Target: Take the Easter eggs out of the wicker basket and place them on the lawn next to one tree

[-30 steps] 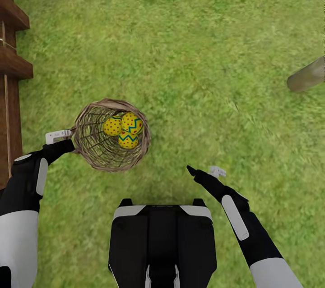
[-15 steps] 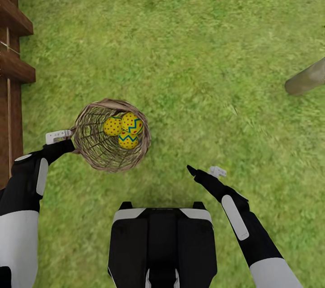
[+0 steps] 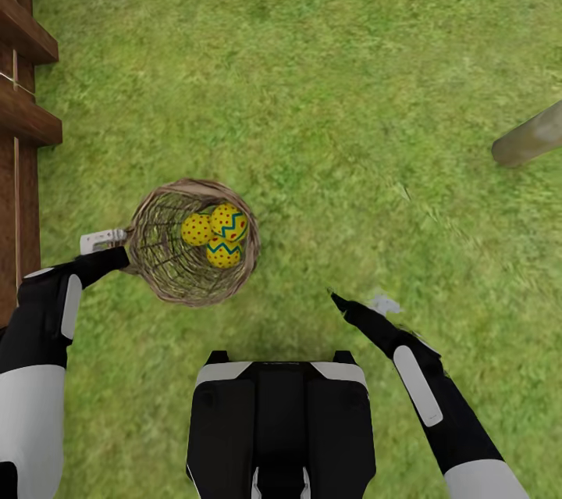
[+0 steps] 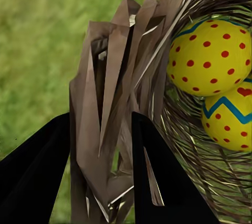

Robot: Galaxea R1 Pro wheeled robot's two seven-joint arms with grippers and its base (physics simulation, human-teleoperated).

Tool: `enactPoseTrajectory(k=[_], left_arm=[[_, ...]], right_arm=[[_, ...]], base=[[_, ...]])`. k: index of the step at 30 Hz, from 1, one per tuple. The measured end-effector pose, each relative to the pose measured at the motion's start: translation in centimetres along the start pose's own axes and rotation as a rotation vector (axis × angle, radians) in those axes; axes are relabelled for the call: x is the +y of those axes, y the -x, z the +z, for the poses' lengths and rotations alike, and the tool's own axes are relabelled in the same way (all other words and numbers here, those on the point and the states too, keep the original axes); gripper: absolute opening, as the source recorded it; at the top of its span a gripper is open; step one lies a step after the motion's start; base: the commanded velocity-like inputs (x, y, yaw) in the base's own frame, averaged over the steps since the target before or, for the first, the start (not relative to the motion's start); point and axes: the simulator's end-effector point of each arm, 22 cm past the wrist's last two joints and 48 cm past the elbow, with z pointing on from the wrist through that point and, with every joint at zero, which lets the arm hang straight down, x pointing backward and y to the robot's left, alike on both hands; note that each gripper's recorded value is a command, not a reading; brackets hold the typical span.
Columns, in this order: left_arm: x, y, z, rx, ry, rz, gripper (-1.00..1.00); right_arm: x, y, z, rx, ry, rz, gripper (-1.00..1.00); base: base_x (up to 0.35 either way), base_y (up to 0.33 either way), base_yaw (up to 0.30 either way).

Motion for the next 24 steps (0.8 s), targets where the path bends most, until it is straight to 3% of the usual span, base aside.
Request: enactPoseTrajectory(k=[2,3,24], left_arm=[[0.3,-0.5,0.0,0.020,0.007,-0.003,-1.00],[0.4,-0.6,0.0,0.024,0.011,0.001,-1.00],[0.3,1.7,-1.3,-0.022,0.006,-0.008,-1.00]], right_arm=[[-4.5,-1.4,-2.0,0.000,-0.078,0.044,1.00],[-4.8,-1.0,-2.3,-0.012,-0.082,0.051,1.00],[-2.4,0.7,-2.8,-0.050,-0.047,0.032,1.00]], base=[[0.000,0.000,0.000],[0.000,0.000,-0.009],[0.000,0.000,-0.118]])
